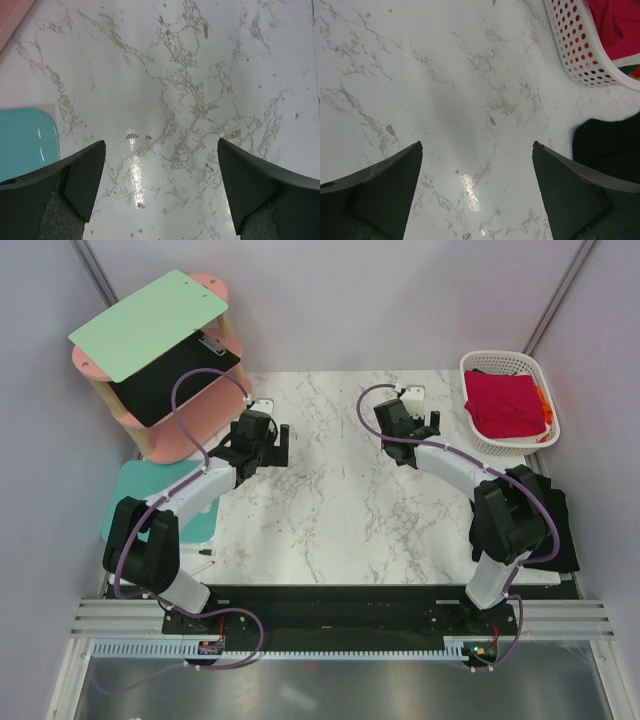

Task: Fold and stack the t-shirts
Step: Grab crumpled tshirt from bin with the right arm

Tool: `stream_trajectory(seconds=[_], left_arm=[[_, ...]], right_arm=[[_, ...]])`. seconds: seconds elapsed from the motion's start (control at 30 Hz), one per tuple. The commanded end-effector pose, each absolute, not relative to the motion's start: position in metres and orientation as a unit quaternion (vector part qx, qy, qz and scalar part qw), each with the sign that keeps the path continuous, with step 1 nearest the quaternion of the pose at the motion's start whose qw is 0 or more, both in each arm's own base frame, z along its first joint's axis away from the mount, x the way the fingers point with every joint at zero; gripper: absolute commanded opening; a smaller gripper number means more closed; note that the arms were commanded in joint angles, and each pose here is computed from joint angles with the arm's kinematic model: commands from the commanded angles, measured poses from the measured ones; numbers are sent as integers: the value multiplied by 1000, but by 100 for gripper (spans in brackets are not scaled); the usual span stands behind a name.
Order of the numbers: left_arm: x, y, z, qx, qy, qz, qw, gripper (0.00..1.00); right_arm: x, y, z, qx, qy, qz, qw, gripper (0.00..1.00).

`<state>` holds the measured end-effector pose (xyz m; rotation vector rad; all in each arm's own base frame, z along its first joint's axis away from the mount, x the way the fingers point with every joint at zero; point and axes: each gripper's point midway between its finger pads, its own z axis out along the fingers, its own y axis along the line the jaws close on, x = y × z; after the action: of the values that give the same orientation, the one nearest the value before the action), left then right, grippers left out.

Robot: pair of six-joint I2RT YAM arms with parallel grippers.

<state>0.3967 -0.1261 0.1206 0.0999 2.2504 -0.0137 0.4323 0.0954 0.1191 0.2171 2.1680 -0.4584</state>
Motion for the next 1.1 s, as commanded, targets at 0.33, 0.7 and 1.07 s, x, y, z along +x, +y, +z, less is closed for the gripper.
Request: stream_trajectory(seconds=[0.33, 0.7, 1.07], left_arm=[[395, -145, 134, 52, 890, -64, 449, 99], [389, -159, 114, 61, 900, -92, 421, 98], [388, -158, 94, 65, 912, -79, 396, 97]], right_arm=[[466, 89, 208, 120, 823, -163, 531, 96], [528, -52, 210, 269, 797, -239, 485, 94], [556, -129, 159, 324, 811, -198, 445, 89]])
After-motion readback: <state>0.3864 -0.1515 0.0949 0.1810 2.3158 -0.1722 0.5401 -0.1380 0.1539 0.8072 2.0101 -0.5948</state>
